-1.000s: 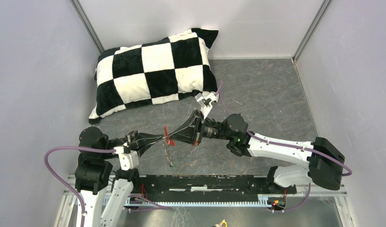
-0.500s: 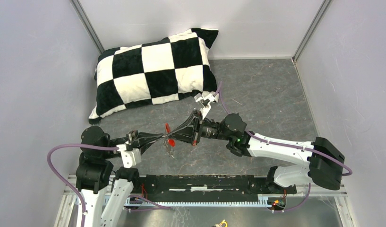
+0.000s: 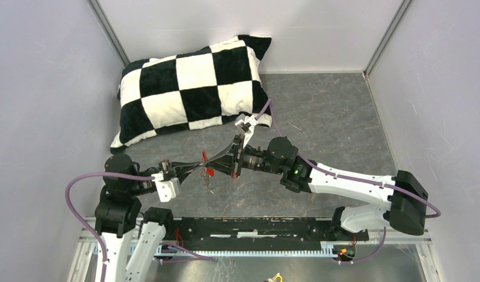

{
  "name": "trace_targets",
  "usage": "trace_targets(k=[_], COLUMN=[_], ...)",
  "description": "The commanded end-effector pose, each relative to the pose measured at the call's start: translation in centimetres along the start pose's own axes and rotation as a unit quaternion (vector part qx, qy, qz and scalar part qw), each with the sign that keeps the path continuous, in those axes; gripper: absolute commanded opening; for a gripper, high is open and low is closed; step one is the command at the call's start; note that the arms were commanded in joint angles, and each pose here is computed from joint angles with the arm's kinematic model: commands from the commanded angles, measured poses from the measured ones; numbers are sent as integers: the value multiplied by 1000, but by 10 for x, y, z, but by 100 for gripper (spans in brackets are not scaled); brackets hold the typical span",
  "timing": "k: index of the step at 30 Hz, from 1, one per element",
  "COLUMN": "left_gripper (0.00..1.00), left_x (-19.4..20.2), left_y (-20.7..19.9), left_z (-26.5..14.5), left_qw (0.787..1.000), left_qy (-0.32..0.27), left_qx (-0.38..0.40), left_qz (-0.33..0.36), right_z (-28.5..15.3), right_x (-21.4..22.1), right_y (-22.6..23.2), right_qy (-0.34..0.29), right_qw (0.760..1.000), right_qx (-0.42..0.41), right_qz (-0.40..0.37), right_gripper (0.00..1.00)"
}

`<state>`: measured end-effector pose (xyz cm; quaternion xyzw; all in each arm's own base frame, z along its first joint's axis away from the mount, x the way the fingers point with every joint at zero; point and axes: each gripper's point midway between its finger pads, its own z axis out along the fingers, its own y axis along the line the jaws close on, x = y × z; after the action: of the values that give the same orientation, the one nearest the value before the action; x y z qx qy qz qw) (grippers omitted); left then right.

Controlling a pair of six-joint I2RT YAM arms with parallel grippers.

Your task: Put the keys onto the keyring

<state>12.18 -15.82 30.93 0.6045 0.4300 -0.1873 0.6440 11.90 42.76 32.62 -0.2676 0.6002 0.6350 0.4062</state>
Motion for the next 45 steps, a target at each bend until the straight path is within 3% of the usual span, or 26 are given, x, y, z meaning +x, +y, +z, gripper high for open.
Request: trace_targets(k=[1, 13, 39, 45], left_gripper=[2, 2, 2, 2], left_x=[14, 32, 23, 9], left_y=[5, 6, 17, 15], left_z=[3, 9, 8, 6], left_qw=[1000, 992, 991, 993], left_qy=[20, 43, 42, 26], left_qx=[-1, 0, -6, -5], left_qz=[-21, -120, -128, -115], right_z=[9, 25, 52, 42], right_x=[-25, -26, 4, -4], right_y=[20, 7, -5, -10], right_qy=[-22, 16, 127, 114], right_qw=[999, 994, 979, 978], right_qx=[2, 76, 112, 128], right_qz=[-38, -77, -116, -117], right_gripper=[1, 1, 0, 0])
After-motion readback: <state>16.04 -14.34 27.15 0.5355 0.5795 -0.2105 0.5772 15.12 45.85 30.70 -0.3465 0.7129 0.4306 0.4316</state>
